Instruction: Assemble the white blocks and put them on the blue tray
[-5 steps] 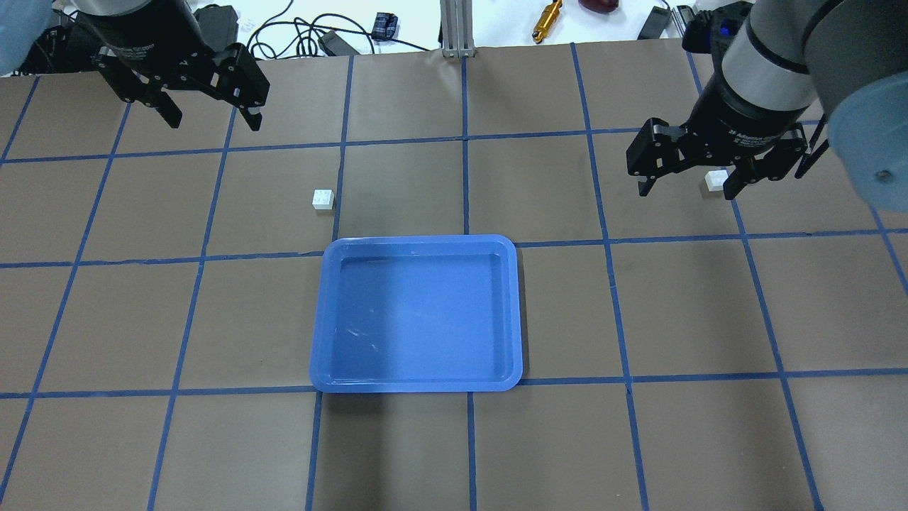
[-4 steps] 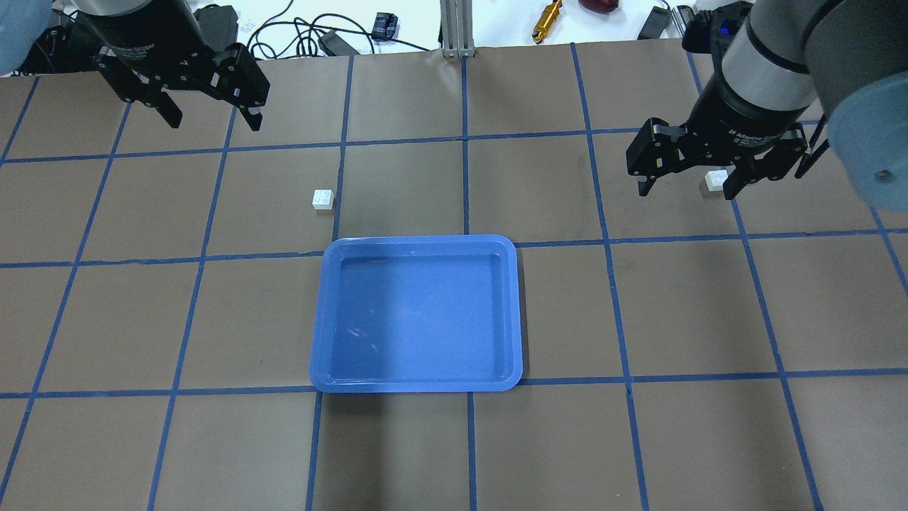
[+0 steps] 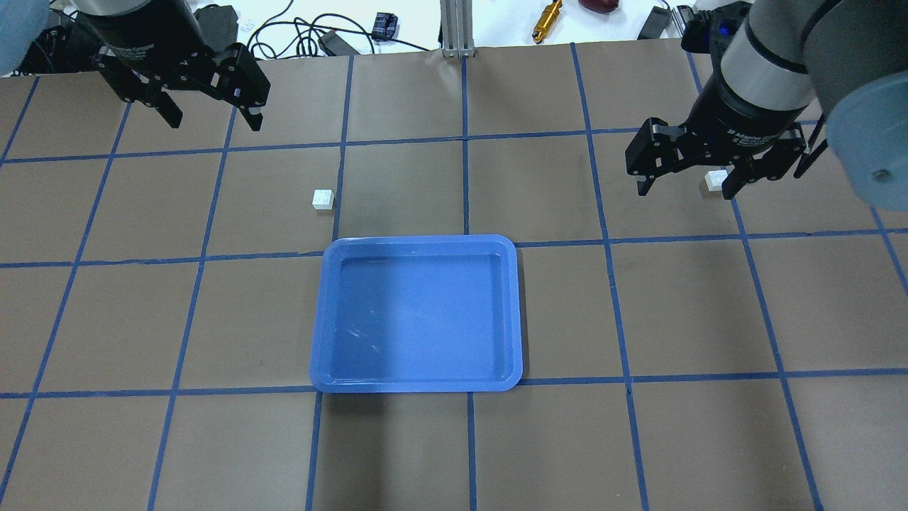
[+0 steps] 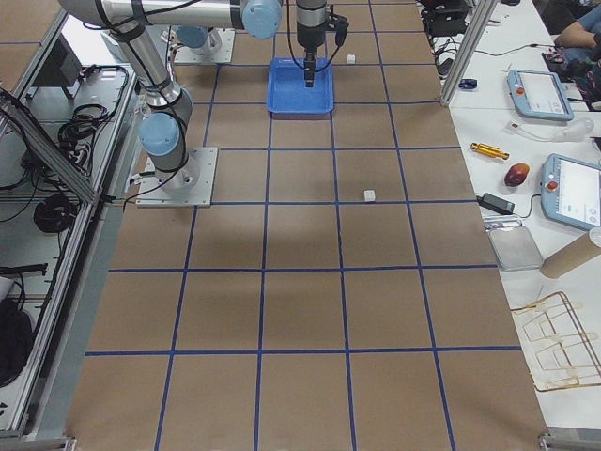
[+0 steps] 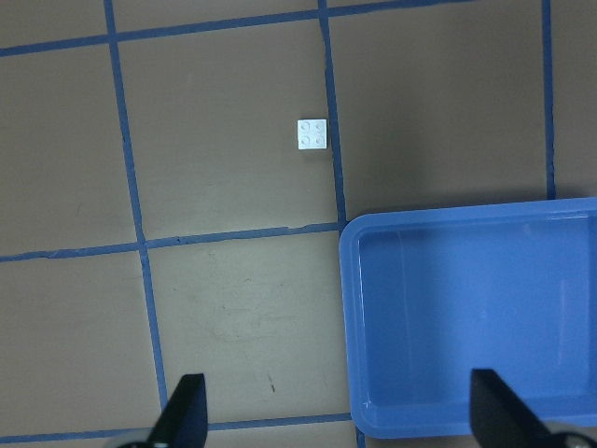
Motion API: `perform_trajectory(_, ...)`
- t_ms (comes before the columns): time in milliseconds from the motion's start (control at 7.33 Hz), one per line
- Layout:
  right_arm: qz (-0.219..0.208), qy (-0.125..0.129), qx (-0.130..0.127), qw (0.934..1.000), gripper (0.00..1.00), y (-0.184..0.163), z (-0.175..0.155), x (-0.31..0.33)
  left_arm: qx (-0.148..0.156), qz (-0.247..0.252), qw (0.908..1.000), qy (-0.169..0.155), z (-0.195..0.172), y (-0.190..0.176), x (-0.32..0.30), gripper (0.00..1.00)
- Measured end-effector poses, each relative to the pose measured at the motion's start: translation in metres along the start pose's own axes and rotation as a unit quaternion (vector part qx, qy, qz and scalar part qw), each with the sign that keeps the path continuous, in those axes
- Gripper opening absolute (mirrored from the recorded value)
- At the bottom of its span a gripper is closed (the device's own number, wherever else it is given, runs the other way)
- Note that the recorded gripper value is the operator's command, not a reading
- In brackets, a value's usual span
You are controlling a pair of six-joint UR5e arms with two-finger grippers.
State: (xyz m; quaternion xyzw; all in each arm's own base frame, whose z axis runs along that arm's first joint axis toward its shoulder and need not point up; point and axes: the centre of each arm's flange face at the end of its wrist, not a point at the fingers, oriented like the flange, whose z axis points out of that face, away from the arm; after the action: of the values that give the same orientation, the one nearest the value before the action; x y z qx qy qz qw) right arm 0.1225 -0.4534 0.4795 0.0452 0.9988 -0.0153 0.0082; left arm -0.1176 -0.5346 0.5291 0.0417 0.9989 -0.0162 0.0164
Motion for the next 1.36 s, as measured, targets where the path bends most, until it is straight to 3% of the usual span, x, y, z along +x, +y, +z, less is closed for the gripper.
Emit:
perform_trajectory(545, 0.000, -0.002, -0.003, 1.0000, 1.00, 0.000, 0.002, 0.000, -0.023, 0.001, 0.9997, 0.005, 0.036, -0.022, -0.007, 1.00)
perform_trajectory(1091, -0.001, -0.003, -0.003, 1.0000, 1.00, 0.001, 0.003, -0.001, -0.025, -0.004, 0.9996, 0.010, 0.156, -0.087, -0.015, 1.00)
perform_trajectory(1364, -0.003, -0.001, -0.004, 1.0000, 1.00, -0.001, 0.004, 0.000, -0.025, -0.004, 0.9996, 0.010, 0.207, -0.103, -0.015, 1.00)
